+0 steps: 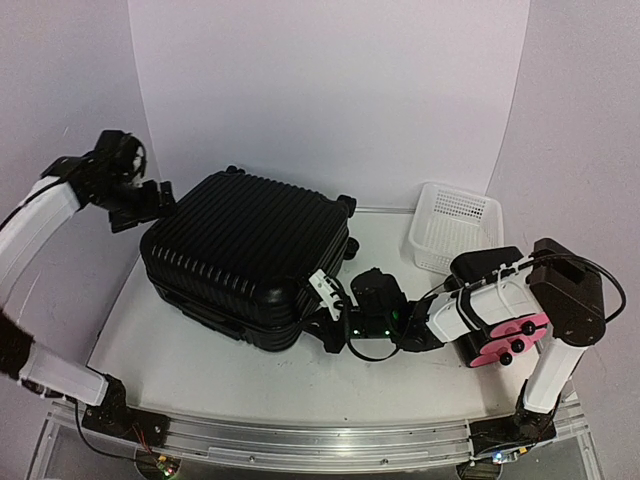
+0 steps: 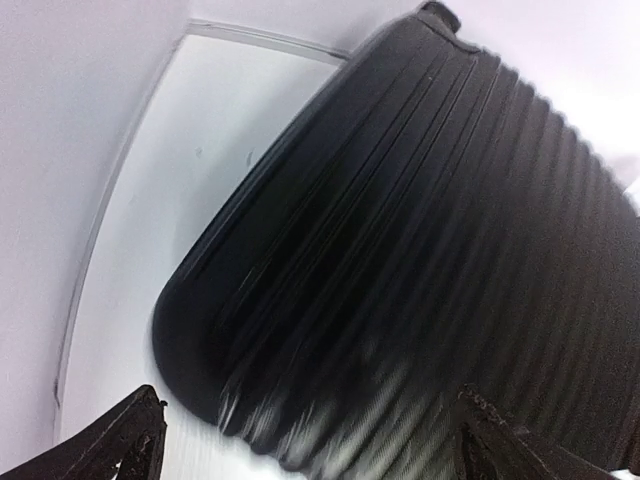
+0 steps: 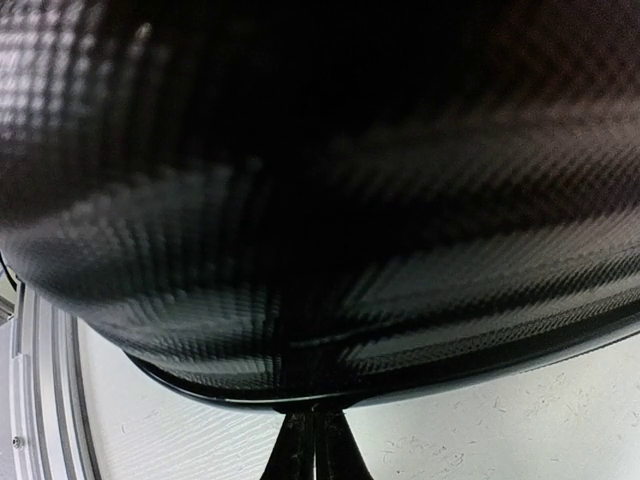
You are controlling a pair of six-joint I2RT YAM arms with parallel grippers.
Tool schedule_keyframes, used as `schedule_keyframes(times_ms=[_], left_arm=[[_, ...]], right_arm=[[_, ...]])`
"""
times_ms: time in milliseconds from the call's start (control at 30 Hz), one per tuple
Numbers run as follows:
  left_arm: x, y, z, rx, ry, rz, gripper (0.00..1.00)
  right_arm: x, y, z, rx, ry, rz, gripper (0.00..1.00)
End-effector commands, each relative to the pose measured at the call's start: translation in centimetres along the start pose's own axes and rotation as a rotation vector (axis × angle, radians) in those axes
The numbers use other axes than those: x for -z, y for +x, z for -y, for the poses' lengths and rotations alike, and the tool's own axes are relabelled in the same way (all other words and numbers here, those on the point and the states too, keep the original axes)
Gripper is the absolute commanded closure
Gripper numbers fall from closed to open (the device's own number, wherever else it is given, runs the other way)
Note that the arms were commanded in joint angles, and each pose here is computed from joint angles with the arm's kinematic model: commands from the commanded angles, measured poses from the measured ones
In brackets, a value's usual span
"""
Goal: Open, take out, and arrange the luggage
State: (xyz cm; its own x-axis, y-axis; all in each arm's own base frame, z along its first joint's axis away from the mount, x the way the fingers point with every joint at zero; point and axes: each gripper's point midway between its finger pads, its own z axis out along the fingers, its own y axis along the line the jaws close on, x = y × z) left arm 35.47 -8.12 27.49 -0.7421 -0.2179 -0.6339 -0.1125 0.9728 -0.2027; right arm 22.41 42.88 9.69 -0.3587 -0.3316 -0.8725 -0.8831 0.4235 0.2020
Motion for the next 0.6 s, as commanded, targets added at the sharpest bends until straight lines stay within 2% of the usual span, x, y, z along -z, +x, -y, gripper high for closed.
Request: schedule_keyframes(times_ms=[0,67,167,300,400,467,567], left_arm=[[5.2,6.0,-2.2,0.326,0.076,-0.007,0.04],[4.5,9.5,-0.4,0.482,0.222,-0.11,0.08],[3.0,12.5,2.3,0.601,0.404,-0.239,0.19],[1.3,14.0,1.7,0.69,0.379,-0.26,0.29],[-1.0,15.5,1.9,0.805,0.418,-0.289,0.35],[-2.6,15.1,3.0,0.857,0.501,-0.285,0.37],[-4.9,15.3,4.0,0.885,0.533,-0.334,0.39]], right_arm=[[1.5,-8.0,0.5,0.027,0.038,0.251,1.0],[1.2,-8.0,0.4,0.026,0.028,0.249,1.0],[1.1,-8.2,0.3,0.024,0.019,0.251,1.0],[1.1,-8.8,0.0,0.027,0.008,0.26,1.0],[1.2,-9.2,0.1,0.03,0.014,0.27,1.0],[1.2,-9.3,0.0,0.031,0.015,0.273,1.0],[1.2,-9.3,0.1,0.031,0.016,0.272,1.0]])
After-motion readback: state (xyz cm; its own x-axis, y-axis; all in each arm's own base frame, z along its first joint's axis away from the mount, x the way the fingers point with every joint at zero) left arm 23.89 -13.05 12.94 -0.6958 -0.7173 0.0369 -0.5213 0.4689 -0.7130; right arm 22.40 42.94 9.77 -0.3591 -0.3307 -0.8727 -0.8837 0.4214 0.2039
